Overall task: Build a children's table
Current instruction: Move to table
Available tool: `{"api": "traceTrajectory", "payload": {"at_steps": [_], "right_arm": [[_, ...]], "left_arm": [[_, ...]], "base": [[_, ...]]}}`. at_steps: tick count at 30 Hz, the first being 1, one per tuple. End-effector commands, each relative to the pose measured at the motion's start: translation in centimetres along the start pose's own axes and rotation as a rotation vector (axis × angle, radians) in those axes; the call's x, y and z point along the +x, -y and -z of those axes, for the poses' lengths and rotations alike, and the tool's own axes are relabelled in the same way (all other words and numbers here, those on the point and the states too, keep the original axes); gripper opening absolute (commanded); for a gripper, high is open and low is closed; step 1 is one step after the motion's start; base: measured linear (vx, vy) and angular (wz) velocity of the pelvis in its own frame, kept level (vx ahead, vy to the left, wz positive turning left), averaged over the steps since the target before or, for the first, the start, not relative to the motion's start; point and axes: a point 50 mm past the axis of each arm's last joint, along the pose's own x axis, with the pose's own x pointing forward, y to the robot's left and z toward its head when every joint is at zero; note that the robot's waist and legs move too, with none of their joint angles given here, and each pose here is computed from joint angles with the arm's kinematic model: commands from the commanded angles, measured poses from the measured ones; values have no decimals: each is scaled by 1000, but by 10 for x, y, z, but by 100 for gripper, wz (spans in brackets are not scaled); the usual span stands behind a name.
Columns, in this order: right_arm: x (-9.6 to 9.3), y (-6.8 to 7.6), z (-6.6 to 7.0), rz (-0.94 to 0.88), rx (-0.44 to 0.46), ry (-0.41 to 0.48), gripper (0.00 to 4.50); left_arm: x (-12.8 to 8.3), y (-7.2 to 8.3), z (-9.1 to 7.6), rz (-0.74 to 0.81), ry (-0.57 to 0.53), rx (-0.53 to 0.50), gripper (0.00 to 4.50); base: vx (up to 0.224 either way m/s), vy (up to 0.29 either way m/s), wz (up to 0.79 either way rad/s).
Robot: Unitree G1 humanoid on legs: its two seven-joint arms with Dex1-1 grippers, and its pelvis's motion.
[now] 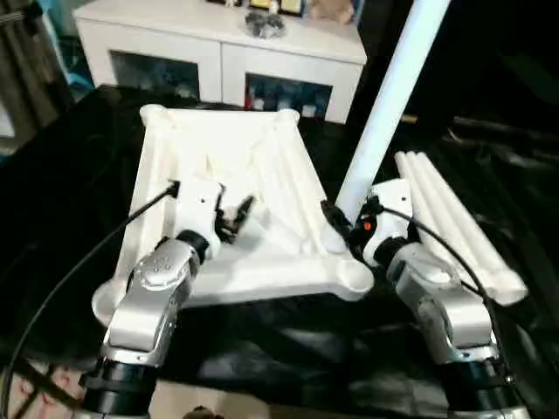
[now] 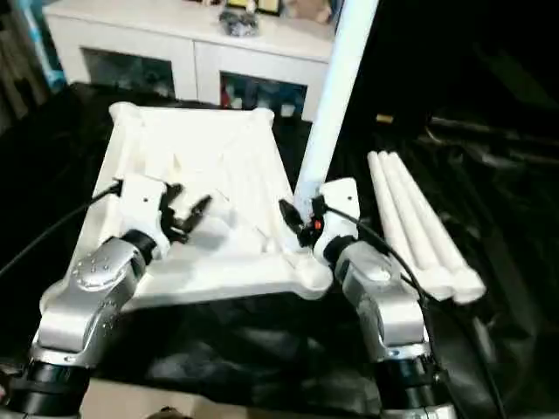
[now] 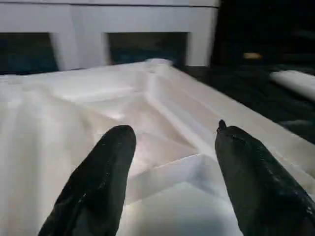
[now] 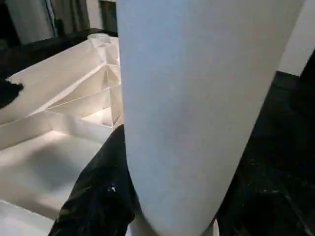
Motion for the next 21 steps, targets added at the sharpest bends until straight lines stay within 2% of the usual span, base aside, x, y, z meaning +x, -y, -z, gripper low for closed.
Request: {"api": "traceTrajectory", "payload": {"at_steps": [1,5,7,11,14,18,21], "right_arm": [[-1,15,-6,73,8,28,188],[0,23,-6,142,66,32,188],[0,23,-7,129,36,28,188],[0,19,-7,120,47,31,188],[1,16,-8,110,55,34,188],[1,11,-5,101,55,33,188],[0,10,-4,99,57,34,188]], "left_arm": [[2,3,2,-13,0,0,298],[5,-2,6,-38,-55,-8,298],[6,-3,6,-43,-60,-1,298],[4,0,2,-12,-25,22,298],[3,-2,-1,4,6,41,298],[4,-6,1,53,-10,68,298],[3,0,0,155,7,69,298]], "base": [[-46,-230,61],[-62,-303,61],[8,-245,18],[-49,-171,33],[-18,-3,6],[-57,36,21],[-13,6,7]]}}
